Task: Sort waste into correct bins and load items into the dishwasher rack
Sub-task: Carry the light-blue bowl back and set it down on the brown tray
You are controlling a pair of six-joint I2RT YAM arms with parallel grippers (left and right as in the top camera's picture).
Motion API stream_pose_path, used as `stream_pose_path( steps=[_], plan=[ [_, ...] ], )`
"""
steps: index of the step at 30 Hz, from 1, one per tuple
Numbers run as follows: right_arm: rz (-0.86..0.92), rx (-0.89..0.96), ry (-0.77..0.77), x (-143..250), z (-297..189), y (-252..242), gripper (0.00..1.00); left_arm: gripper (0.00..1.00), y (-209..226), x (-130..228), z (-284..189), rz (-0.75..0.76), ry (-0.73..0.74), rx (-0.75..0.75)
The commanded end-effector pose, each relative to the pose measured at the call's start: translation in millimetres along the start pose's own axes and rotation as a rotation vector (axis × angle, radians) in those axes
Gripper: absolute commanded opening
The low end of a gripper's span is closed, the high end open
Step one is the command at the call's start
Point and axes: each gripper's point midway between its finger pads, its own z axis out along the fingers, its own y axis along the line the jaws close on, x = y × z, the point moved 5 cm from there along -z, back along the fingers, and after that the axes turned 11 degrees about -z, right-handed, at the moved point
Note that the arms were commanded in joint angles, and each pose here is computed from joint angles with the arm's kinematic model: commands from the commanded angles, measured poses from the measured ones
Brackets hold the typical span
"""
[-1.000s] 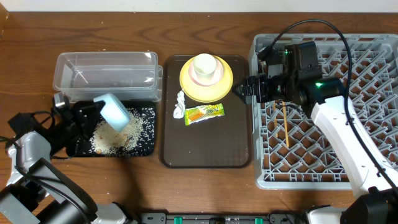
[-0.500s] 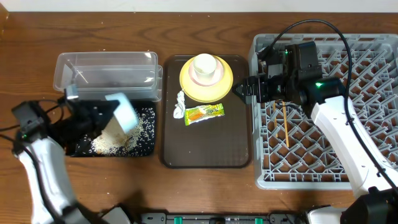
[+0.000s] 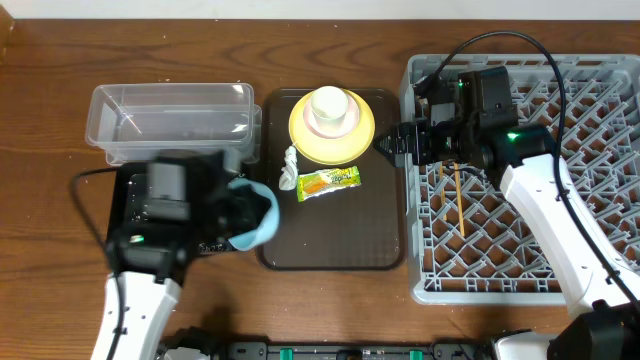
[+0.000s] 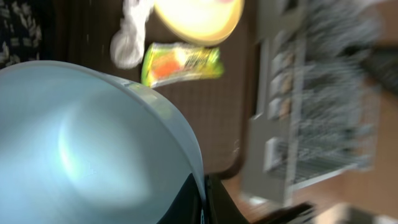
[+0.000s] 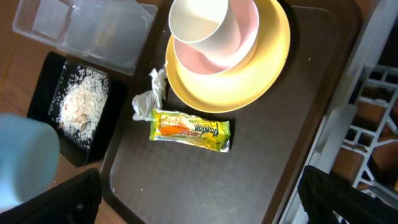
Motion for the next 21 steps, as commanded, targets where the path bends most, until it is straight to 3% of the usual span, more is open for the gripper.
stream_pose_path(
  steps=[1, 11, 21],
  plan=[
    [-0.012, -0.017, -0.017, -5, -4, 6, 0.99, 0.06, 1, 6, 16, 0.024, -0.052, -0.167],
    [-0.012, -0.017, -0.017, -5, -4, 6, 0.99, 0.06, -14, 54, 94, 0.19, 0.139, -0.292],
    [-0.012, -0.017, -0.017, -5, -4, 6, 0.99, 0.06, 0, 64, 133, 0.165, 0.21, -0.379]
  ],
)
